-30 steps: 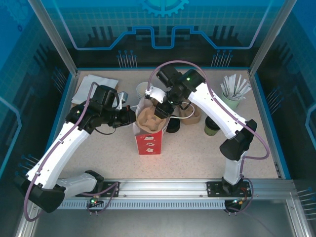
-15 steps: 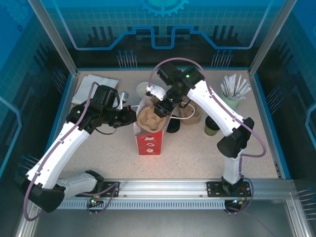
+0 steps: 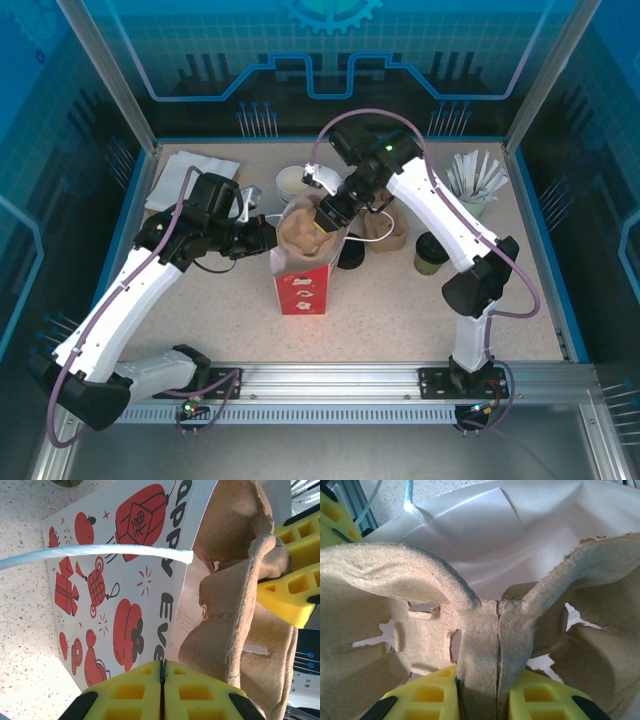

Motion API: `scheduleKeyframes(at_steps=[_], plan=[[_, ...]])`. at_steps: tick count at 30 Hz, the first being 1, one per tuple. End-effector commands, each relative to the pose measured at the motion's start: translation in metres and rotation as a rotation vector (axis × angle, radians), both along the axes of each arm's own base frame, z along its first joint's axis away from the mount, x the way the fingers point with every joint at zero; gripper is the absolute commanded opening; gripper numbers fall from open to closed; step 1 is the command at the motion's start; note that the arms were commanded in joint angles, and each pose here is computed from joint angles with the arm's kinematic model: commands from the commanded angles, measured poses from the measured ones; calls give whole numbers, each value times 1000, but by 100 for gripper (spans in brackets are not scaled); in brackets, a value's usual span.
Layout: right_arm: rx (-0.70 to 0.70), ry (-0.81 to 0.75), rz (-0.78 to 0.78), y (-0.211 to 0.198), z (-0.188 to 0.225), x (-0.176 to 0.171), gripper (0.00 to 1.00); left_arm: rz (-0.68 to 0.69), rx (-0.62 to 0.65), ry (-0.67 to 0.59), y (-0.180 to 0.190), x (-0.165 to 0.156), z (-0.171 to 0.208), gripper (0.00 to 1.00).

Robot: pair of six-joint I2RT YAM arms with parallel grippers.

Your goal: Pack the takeout coffee

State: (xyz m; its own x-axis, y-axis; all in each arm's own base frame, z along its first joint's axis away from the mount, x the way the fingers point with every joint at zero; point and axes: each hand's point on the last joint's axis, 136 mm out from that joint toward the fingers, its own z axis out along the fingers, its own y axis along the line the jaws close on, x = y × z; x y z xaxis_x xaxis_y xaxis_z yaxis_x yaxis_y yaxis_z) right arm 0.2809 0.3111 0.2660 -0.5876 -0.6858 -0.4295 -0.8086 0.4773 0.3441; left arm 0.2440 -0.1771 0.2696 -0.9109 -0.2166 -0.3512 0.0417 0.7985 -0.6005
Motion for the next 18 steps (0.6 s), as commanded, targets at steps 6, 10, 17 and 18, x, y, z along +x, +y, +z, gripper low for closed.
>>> scheduleKeyframes(at_steps=[6, 10, 17, 18], plan=[[-152, -81, -34, -10, -19, 17, 21, -38, -10, 12, -4, -9, -1, 11], [-215, -98, -21, -16, -28, 17, 21, -35, -12, 7, -4, -8, 1, 11], [-277, -178, 90, -13, -30, 5, 22, 2, 28, 16, 1, -1, -3, 12], [-284, -194, 108, -13, -30, 4, 22, 8, 36, 17, 3, 0, -4, 12]])
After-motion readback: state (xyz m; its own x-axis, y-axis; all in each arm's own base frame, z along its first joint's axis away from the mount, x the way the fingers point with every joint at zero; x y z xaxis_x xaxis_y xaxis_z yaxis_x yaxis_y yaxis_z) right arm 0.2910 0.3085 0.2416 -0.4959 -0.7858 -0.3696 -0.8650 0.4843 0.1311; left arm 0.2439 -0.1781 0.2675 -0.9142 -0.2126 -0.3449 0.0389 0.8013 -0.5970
